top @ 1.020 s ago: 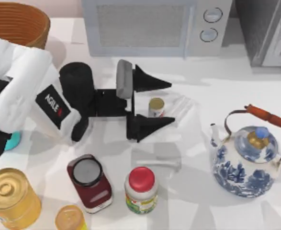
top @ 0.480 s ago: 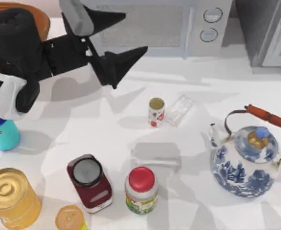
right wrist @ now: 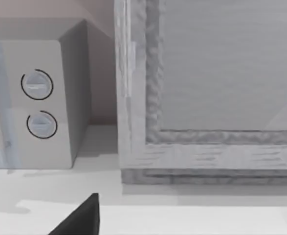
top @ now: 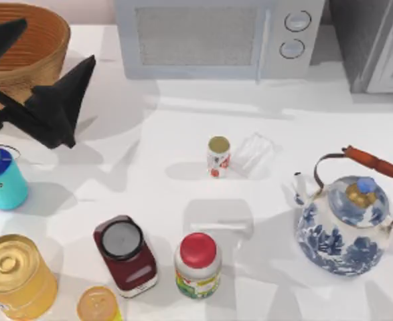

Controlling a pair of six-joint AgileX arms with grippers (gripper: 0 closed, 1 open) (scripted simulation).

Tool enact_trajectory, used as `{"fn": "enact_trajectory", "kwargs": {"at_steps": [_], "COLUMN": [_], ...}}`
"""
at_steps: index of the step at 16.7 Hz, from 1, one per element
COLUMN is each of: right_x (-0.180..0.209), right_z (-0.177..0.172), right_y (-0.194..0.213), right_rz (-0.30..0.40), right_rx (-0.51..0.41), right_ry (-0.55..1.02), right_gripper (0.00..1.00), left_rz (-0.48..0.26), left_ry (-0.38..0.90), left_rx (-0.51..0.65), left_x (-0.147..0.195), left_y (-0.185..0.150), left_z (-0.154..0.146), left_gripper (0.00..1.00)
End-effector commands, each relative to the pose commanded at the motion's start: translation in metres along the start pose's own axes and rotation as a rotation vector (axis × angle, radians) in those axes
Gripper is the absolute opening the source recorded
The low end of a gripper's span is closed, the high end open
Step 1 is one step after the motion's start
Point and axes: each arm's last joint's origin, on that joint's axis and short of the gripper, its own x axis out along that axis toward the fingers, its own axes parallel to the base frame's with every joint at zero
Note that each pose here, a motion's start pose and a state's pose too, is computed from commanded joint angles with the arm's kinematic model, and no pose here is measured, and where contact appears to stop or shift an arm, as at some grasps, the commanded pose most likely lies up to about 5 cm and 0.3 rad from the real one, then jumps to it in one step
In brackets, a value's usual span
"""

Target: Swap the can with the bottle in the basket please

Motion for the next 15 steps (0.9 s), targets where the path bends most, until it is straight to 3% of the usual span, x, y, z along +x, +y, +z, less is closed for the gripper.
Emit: {"fn": "enact_trajectory", "kwargs": {"at_steps": [4,9,12,15], "right_x": [0.000,0.000,0.000,0.000], "right_z": [0.000,0.000,0.000,0.000], "right_y": [0.000,0.000,0.000,0.000], "right_rz": [0.000,0.000,0.000,0.000], "right_rx": [0.000,0.000,0.000,0.000], "right_ry": [0.000,0.000,0.000,0.000], "right_gripper": [1.00,1.00,1.00,1.00], "left_rz": [0.263,0.529,0.617,0.634], "left_ry": [0.000,0.020,0.038,0.042], "left_rx": [0.001,0.001,0.000,0.000], "left_x": [-0.068,-0.108,-0.115,-0.116], "left_y": [-0.020,-0.029,-0.028,-0.028], "left_z": [-0.025,-0.074,-0.093,-0.097], "left_gripper": [1.00,1.00,1.00,1.00]}}
